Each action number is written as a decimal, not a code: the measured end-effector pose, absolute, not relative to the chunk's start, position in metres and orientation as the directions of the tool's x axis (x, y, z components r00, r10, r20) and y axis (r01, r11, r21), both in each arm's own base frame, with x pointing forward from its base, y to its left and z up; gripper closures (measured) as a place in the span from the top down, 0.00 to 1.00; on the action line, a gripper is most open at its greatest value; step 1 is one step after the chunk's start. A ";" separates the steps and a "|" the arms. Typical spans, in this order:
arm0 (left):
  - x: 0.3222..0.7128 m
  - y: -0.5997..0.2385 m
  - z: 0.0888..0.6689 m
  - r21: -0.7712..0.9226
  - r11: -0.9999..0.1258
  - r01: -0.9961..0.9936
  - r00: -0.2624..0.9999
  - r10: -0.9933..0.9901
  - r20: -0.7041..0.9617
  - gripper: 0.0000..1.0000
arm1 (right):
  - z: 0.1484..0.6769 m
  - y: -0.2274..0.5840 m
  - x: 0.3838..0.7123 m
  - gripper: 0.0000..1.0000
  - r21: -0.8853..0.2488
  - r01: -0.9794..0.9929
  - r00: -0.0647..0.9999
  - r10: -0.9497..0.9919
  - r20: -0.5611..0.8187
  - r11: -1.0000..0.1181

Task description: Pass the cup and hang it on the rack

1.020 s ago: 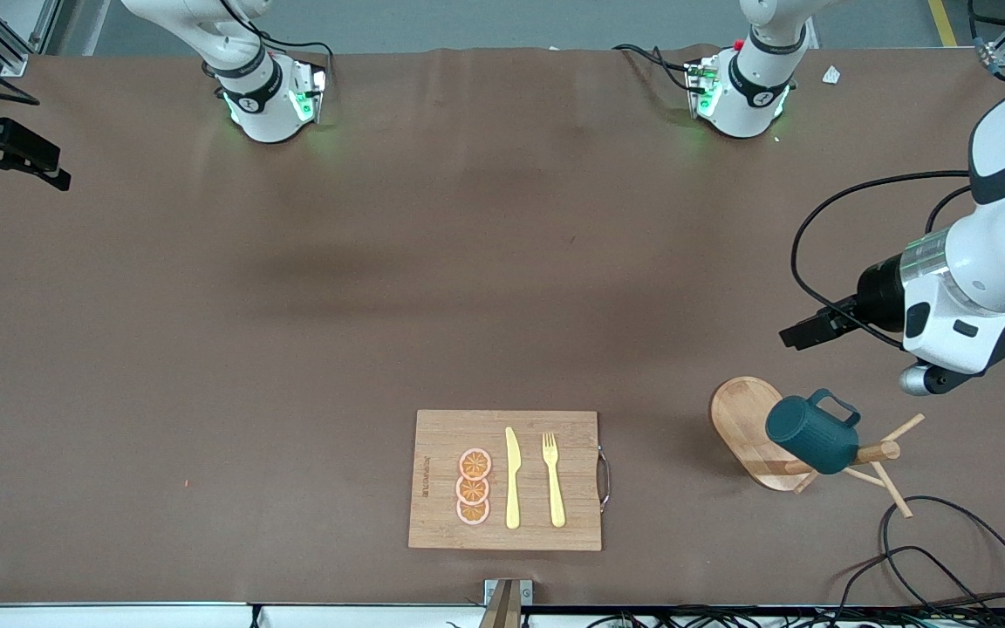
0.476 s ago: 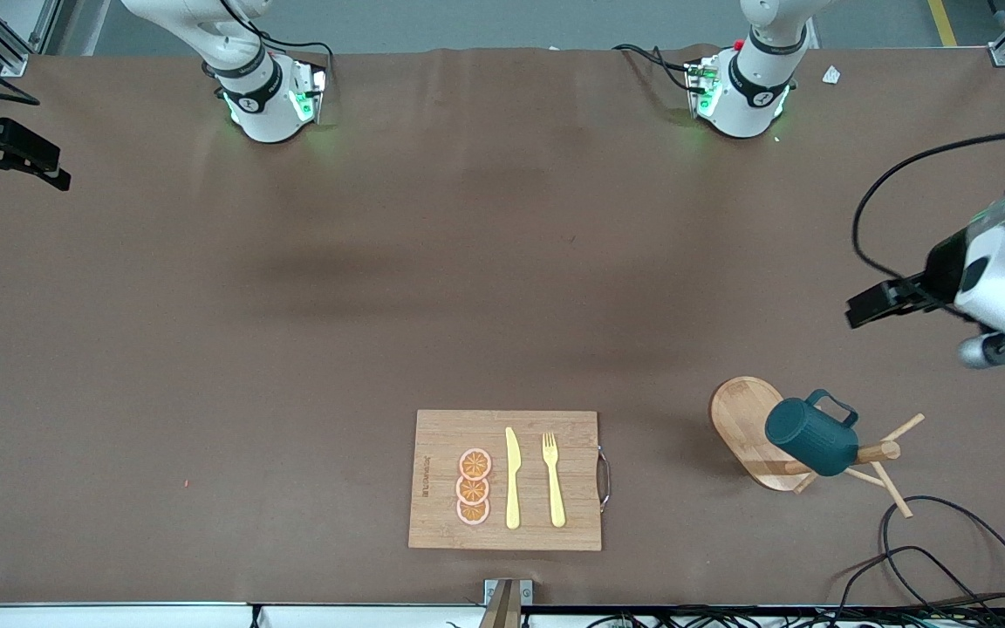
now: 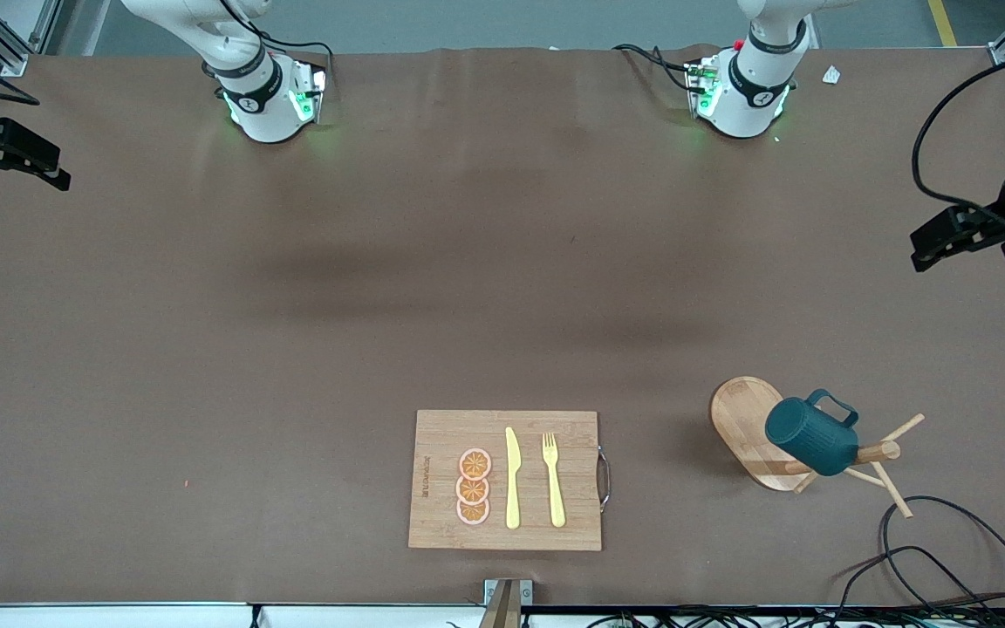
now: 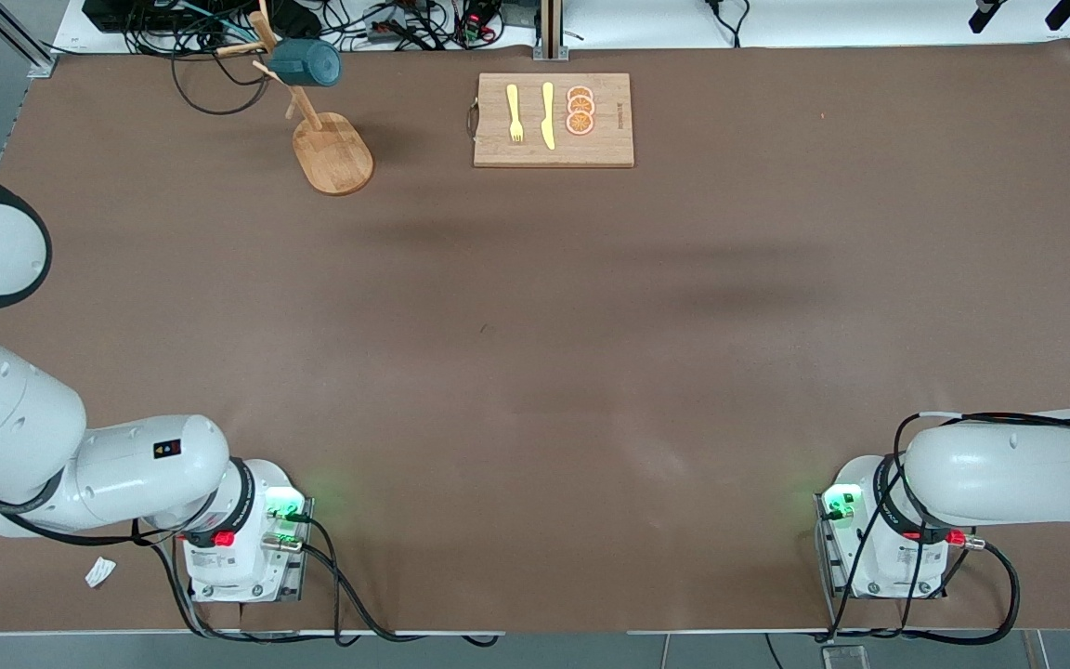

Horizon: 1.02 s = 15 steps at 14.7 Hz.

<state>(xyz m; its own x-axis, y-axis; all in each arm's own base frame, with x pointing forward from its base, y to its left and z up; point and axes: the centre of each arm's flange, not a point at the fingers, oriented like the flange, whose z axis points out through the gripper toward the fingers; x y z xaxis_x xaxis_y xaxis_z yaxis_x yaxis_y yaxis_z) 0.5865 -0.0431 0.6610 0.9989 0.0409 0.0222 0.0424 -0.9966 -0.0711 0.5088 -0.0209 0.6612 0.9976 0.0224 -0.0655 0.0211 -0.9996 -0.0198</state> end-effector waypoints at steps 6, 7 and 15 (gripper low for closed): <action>0.549 -0.018 0.663 -0.038 -0.999 0.021 1.000 0.022 -0.007 1.00 | 0.661 -0.021 0.509 1.00 -0.020 0.020 0.998 0.021 -0.066 -1.000; 0.541 -0.018 0.661 -0.027 -0.999 0.023 1.000 0.023 -0.009 1.00 | 0.661 -0.021 0.509 1.00 -0.020 0.020 0.998 0.021 -0.066 -1.000; 0.502 -0.046 0.651 -0.007 -0.998 0.068 0.997 0.068 -0.042 1.00 | 0.661 -0.022 0.509 1.00 -0.020 0.020 0.998 0.021 -0.066 -1.000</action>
<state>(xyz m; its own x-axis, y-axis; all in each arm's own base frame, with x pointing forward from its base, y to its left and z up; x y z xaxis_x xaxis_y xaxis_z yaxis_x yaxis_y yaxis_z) 0.5024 -0.0463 0.6508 0.9968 0.0681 -0.0423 0.0679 -0.9977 -0.0069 0.5087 -0.0216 0.6612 0.9976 0.0211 -0.0656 0.0199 -0.9996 -0.0199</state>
